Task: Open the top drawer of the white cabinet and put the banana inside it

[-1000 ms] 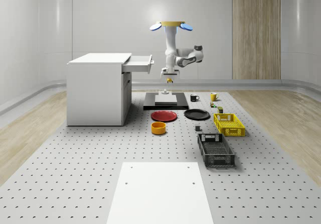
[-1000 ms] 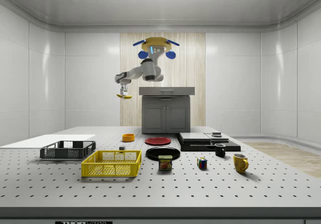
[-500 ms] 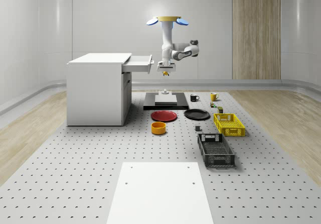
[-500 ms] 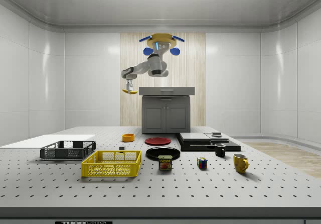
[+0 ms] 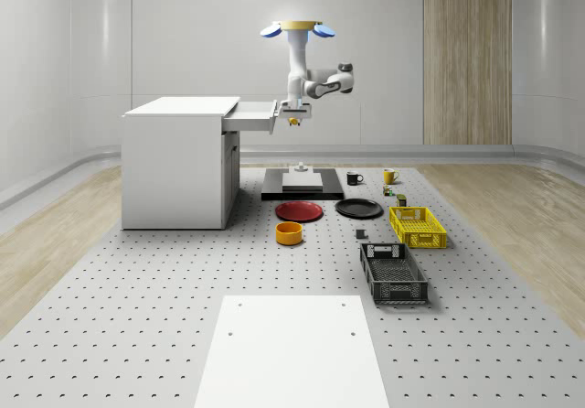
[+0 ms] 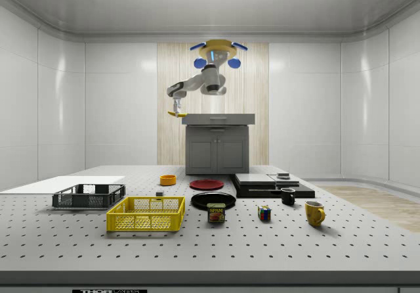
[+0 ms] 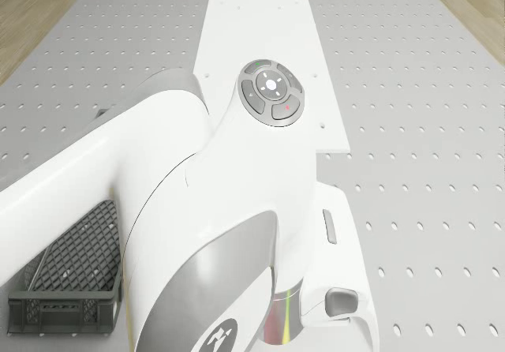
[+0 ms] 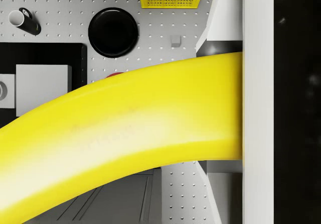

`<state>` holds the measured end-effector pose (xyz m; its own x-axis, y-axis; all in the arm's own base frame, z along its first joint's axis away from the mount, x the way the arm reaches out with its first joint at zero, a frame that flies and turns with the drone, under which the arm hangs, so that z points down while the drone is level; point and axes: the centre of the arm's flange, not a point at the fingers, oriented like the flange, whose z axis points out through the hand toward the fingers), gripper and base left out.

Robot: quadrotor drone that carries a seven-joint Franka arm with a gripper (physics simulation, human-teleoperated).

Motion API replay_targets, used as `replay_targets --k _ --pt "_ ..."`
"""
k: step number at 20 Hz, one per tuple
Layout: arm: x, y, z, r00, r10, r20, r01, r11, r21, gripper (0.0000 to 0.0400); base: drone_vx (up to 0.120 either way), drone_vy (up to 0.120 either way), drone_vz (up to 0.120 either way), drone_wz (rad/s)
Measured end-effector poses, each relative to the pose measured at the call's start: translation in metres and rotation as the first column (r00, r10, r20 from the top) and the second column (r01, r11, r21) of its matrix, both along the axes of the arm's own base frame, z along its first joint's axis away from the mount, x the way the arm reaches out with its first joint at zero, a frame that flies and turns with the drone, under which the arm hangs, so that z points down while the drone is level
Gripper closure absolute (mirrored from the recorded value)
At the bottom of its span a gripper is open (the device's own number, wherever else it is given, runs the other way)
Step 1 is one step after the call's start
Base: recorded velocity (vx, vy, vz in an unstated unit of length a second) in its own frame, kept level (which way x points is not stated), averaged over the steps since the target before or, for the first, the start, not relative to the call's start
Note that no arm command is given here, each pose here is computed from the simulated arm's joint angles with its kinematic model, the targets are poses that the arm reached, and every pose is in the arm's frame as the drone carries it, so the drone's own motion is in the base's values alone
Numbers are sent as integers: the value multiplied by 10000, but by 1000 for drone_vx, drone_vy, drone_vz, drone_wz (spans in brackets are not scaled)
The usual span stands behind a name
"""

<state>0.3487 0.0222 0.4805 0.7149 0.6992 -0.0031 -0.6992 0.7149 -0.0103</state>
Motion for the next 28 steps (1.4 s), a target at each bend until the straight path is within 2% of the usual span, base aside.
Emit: replay_targets --k 14,24,28 --pt "0 0 0 10000 0 0 0 10000 0 200 -120 -66 120 0" --pt "0 0 0 10000 0 0 0 10000 0 200 -120 -120 120 0" --pt "0 0 0 10000 0 0 0 10000 0 200 -10 -120 30 0"
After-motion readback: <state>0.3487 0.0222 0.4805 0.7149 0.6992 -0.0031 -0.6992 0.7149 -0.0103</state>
